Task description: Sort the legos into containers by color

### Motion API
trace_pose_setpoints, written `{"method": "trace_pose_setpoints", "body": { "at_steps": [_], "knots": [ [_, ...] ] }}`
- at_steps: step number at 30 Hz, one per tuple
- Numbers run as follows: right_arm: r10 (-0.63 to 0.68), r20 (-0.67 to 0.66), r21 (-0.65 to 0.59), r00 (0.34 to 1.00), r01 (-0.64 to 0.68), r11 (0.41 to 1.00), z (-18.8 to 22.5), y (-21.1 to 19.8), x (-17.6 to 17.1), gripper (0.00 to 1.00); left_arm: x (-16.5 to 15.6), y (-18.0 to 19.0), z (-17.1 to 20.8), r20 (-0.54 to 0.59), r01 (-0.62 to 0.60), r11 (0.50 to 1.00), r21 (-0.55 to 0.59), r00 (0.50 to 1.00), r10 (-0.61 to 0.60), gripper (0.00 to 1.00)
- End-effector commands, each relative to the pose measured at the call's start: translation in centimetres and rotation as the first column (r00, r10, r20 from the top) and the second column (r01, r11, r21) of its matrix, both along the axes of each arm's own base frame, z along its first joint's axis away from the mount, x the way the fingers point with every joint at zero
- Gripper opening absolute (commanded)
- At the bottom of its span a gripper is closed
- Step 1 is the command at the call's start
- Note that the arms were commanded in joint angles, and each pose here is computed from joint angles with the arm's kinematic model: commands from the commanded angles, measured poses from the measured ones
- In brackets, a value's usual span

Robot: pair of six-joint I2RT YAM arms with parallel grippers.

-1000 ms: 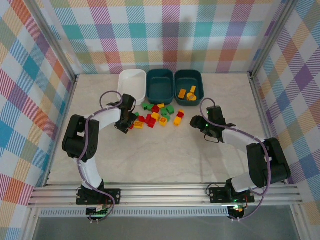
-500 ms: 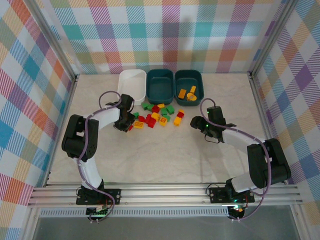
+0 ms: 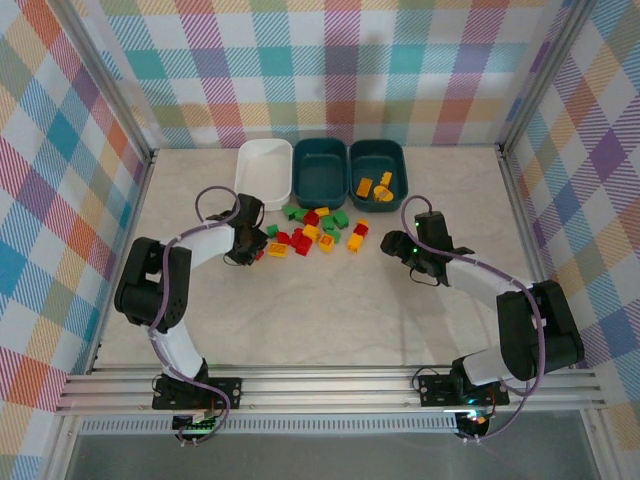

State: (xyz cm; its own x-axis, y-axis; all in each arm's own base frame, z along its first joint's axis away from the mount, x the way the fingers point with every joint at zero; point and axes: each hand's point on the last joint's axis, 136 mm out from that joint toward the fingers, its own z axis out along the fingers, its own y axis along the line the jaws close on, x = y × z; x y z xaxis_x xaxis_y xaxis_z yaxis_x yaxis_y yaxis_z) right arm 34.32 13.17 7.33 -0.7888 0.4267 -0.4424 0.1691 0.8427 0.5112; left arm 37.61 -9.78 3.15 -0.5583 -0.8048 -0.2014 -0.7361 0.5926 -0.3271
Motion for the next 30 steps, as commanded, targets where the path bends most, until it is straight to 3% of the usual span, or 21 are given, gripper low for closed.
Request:
{"method": "trace_pose_setpoints", "body": {
  "at_steps": [1,14,24,30],
  "knots": [
    [0.006,0.022,0.001,1.0,-0.006,1.0,0.7,0.2,0.3,0.72,0.1,0.0,2.8,0.069,0.057,0.998,0.041,0.996,-0.06,0.16],
    [-0.002,0.007,-0.015,1.0,0.003,1.0,0.0,0.0,0.5,0.72,3.8,-5.3,12.2,0.215,0.294,0.951,0.091,0.927,-0.307,0.15],
    [-0.038,0.01,-0.057,0.999,0.039,0.998,-0.3,-0.9,0.5,0.72,9.5,-13.6,14.5,0.274,0.581,0.808,0.104,0.764,-0.584,0.15],
    [-0.09,0.04,-0.095,0.995,0.093,0.991,-0.2,-2.4,0.1,0.72,12.8,-16.2,14.3,0.28,0.646,0.754,0.123,0.706,-0.651,0.17]
  ]
}}
